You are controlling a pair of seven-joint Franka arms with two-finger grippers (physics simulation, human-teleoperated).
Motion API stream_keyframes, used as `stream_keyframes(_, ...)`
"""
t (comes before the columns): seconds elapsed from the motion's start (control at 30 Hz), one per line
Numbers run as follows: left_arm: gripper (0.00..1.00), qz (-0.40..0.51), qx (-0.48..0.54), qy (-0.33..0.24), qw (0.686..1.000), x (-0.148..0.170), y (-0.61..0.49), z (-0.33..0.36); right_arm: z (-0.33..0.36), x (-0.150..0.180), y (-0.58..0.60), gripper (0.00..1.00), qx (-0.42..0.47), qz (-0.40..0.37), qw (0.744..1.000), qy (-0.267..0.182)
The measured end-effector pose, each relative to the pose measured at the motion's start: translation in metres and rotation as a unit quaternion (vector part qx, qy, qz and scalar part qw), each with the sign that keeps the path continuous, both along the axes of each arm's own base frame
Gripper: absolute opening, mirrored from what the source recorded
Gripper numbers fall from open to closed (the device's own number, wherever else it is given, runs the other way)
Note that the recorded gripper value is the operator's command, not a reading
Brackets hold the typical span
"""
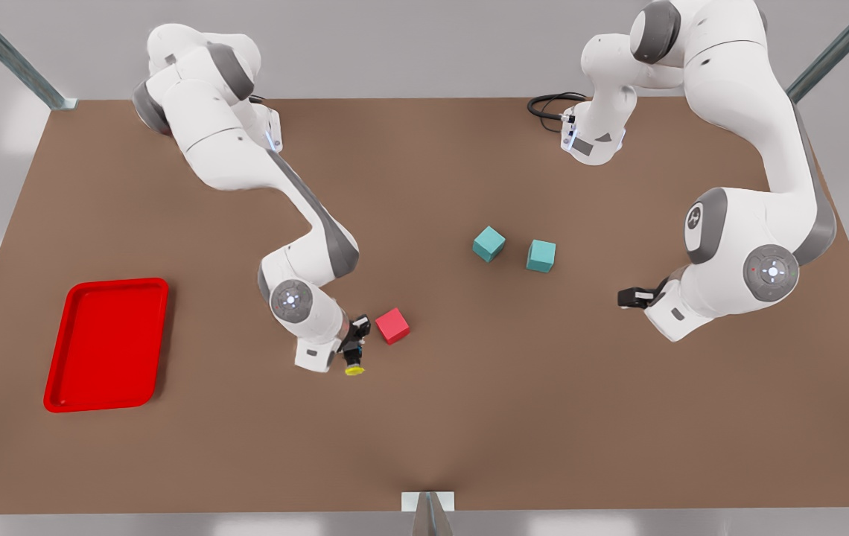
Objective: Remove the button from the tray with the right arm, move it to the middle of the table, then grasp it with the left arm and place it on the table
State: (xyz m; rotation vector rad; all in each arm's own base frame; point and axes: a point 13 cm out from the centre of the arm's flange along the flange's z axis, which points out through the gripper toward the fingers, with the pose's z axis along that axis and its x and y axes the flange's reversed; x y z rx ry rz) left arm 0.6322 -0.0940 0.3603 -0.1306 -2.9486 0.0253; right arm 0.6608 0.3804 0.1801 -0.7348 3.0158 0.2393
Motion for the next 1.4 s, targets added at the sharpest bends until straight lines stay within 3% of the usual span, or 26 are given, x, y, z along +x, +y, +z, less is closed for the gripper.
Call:
stream_keyframes(0.07, 1.0, 0.001, 0.0, -0.001, 1.0, 0.0, 0.001, 0.001, 0.006, 0.003, 0.047, 0.34, 0.018, -0.032, 0.999, -0.008)
stream_keyframes(0.13, 1.0, 0.001, 0.0, -0.001, 1.0, 0.0, 0.002, 0.002, 0.02, -0.013, 0.087, 0.34, 0.037, -0.055, 0.998, 0.003)
stream_keyframes(0.4, 1.0, 0.0, 0.0, -0.003, 1.0, 0.0, 0.003, 0.004, 0.032, -0.153, 0.222, 0.36, 0.056, -0.089, 0.99, 0.092)
stream_keyframes(0.6, 1.0, -0.001, 0.0, -0.002, 1.0, 0.0, 0.002, 0.004, -0.014, -0.158, 0.206, 0.4, 0.016, -0.155, 0.981, 0.118)
stream_keyframes(0.63, 1.0, -0.001, 0.0, -0.002, 1.0, 0.0, 0.001, 0.004, -0.019, -0.157, 0.202, 1.0, 0.01, -0.163, 0.979, 0.119)
stream_keyframes(0.93, 1.0, -0.001, 0.001, 0.0, 1.0, -0.002, 0.002, 0.004, -0.021, -0.156, 0.201, 1.0, -0.003, -0.218, 0.968, 0.122)
stream_keyframes(1.4, 1.0, -0.012, 0.001, 0.028, 1.0, -0.016, -0.01, 0.005, -0.109, -0.179, 0.199, 1.0, -0.059, -0.245, 0.961, 0.117)
